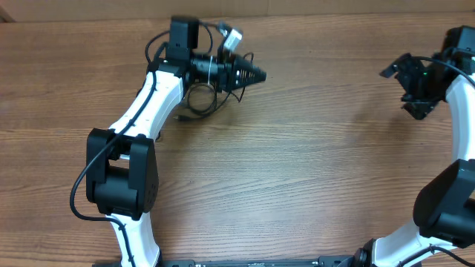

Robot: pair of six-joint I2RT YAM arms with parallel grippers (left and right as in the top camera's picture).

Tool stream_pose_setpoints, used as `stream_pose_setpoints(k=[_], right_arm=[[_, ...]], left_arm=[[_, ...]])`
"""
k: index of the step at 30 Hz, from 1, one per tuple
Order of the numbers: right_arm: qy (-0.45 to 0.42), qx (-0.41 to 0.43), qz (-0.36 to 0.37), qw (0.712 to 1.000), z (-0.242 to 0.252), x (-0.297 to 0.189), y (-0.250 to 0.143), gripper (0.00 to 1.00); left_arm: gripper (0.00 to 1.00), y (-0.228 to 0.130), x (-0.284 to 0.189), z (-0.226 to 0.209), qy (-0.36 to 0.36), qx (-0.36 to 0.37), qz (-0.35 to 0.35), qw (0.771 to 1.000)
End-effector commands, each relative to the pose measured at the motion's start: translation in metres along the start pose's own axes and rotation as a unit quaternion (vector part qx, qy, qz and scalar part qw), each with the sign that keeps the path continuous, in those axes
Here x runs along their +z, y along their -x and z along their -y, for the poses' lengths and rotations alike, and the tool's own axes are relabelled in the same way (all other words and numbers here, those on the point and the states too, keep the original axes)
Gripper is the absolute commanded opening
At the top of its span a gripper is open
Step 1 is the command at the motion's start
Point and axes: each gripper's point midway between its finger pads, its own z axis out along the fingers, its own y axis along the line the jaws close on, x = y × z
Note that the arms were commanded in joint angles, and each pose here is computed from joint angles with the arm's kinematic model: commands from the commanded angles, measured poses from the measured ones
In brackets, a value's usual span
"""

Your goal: Untangle cables

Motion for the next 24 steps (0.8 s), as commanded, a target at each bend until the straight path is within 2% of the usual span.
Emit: stream_pose_setpoints(k=[1,8,13,17,18,19,20,21,22,24], right_arm=[[0.016,-0.026,-0.021,0.999,-0.018,0.017,-0.021,1.0],[0.007,-0.027,-0.01,1.0,-0.012,0.027,-0.02,1.0],[-0.008,0.019,-0.003,1.0,0.021,0.018,0.0,1.0],[-0.019,0.038,-0.012,0.999,0.037,0.014,0.001,1.0],[-0.02,0.037,-0.015,0.999,0.038,0.014,-0.001,1.0],[-0.022,0.034,-0.018,0.999,0.039,0.015,-0.003,1.0],[-0.023,0.027,-0.021,0.999,0.038,0.016,-0.005,1.0],[-0.023,0.018,-0.024,0.999,0.037,0.017,-0.007,1.0],[-0.023,0.011,-0.025,0.999,0.035,0.019,-0.009,1.0],[-0.021,0.005,-0.026,0.999,0.031,0.021,-0.011,1.0]], left_arm=[[0.09,0.035,0.007,0.012,0.013,-0.102,0.017,0.995],[0.11,0.091,0.062,0.063,-0.023,-0.014,0.081,0.996],[0.06,0.105,0.09,0.087,-0.041,0.005,0.094,0.995],[0.08,0.103,0.095,0.086,-0.036,0.05,0.088,0.994],[0.13,0.1,0.094,0.079,-0.025,0.051,0.084,0.995],[0.23,0.095,0.092,0.069,-0.012,0.05,0.078,0.996],[0.45,0.088,0.09,0.057,0.006,0.047,0.069,0.996],[0.8,0.081,0.086,0.041,0.032,0.035,0.063,0.997],[1.0,0.074,0.08,0.023,0.066,0.012,0.061,0.996],[1.0,0.057,0.058,-0.027,0.179,-0.067,0.065,0.979]])
